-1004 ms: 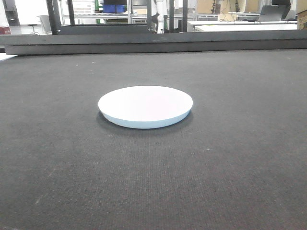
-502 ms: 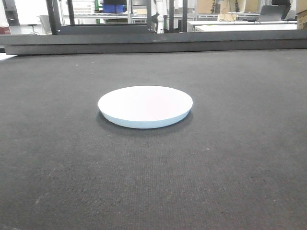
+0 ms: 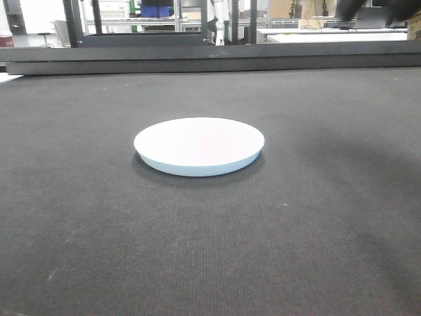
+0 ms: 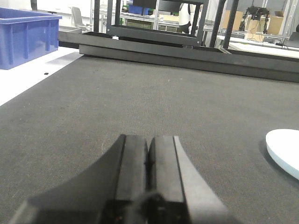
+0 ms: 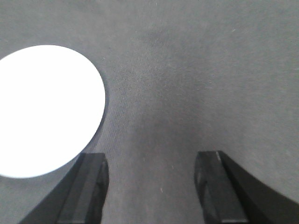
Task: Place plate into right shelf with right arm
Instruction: 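Lower the right gripper onto the rim of the white plate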
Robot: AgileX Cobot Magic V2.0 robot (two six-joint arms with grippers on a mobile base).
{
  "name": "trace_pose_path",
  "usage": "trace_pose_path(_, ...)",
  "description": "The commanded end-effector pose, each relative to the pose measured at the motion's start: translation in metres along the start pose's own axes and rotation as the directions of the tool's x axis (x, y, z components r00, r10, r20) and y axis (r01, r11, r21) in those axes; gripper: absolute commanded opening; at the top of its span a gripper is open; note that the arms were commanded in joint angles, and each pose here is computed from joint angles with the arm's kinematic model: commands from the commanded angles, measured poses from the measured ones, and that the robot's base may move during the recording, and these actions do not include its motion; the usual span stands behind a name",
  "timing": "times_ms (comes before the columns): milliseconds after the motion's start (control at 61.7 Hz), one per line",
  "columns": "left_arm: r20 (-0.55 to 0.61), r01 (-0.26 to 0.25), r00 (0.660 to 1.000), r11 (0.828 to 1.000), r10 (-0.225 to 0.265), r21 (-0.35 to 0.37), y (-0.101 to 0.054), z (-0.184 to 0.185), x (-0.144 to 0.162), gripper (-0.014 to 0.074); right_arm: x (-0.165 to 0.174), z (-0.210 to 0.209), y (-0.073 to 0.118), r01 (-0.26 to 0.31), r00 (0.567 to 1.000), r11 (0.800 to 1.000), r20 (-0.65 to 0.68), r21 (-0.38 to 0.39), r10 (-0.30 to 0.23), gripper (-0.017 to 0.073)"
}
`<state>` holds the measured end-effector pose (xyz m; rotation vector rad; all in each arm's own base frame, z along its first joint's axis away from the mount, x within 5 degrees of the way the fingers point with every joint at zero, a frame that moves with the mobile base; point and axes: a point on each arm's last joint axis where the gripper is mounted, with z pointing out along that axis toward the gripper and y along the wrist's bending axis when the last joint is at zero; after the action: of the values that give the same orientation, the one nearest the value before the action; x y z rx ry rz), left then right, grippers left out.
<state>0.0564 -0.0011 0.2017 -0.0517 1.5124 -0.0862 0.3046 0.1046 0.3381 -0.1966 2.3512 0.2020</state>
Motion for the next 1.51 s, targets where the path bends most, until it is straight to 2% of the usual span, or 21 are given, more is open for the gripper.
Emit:
trace_pose_path(0, 0.096, 0.005, 0.995, 1.000, -0.007, 0.013, -0.001, -0.001, -0.006, -0.0047, -0.027, 0.015, 0.013, 0.014, 0.999, 1.000, 0.041, 0.018, -0.015, 0.0505)
trace_pose_path(211, 0.096, 0.005, 0.995, 1.000, -0.007, 0.013, -0.001, -0.001, -0.006, -0.0047, -0.042, 0.079, 0.053, 0.083, 0.996, 0.996, -0.013, -0.013, -0.083, 0.0505)
trace_pose_path(324, 0.096, 0.005, 0.995, 1.000, -0.007, 0.013, -0.001, -0.001, -0.006, -0.0047, -0.041, 0.106, 0.064, 0.101, 0.994, 0.995, -0.037, -0.021, -0.101, 0.0505)
trace_pose_path(470, 0.096, 0.005, 0.995, 1.000, -0.007, 0.013, -0.001, -0.001, -0.006, -0.0047, -0.034, 0.132, 0.070, 0.117, 0.992, 0.993, -0.042, -0.029, -0.118, 0.0505)
trace_pose_path(761, 0.096, 0.005, 0.995, 1.000, -0.007, 0.013, -0.001, -0.001, -0.006, -0.0047, -0.023, 0.155, 0.070, 0.131, 0.988, 0.991, -0.080, -0.019, -0.132, 0.0496)
trace_pose_path(1020, 0.096, 0.005, 0.995, 1.000, -0.007, 0.013, -0.001, -0.001, -0.006, -0.0047, -0.021, 0.158, 0.069, 0.132, 0.987, 0.991, -0.089, -0.018, -0.133, 0.0298)
trace_pose_path(1296, 0.096, 0.005, 0.995, 1.000, -0.007, 0.013, -0.001, -0.001, -0.006, -0.0047, -0.013, 0.168, 0.069, 0.138, 0.982, 0.990, -0.131, -0.009, -0.138, 0.0274)
trace_pose_path(1361, 0.096, 0.005, 0.995, 1.000, -0.007, 0.013, -0.001, -0.001, -0.006, -0.0047, -0.013, 0.168, 0.069, 0.138, 0.982, 0.990, -0.131, -0.009, -0.138, 0.0204)
trace_pose_path(1442, 0.096, 0.005, 0.995, 1.000, -0.007, 0.013, -0.001, -0.001, -0.006, -0.0047, -0.013, 0.167, 0.069, 0.142, 0.981, 0.990, -0.133, -0.007, -0.141, 0.0039)
trace_pose_path(1490, 0.096, 0.005, 0.995, 1.000, -0.007, 0.013, -0.001, -0.001, -0.006, -0.0047, -0.014, 0.166, 0.069, 0.143, 0.981, 0.990, -0.129, -0.006, -0.142, 0.0062)
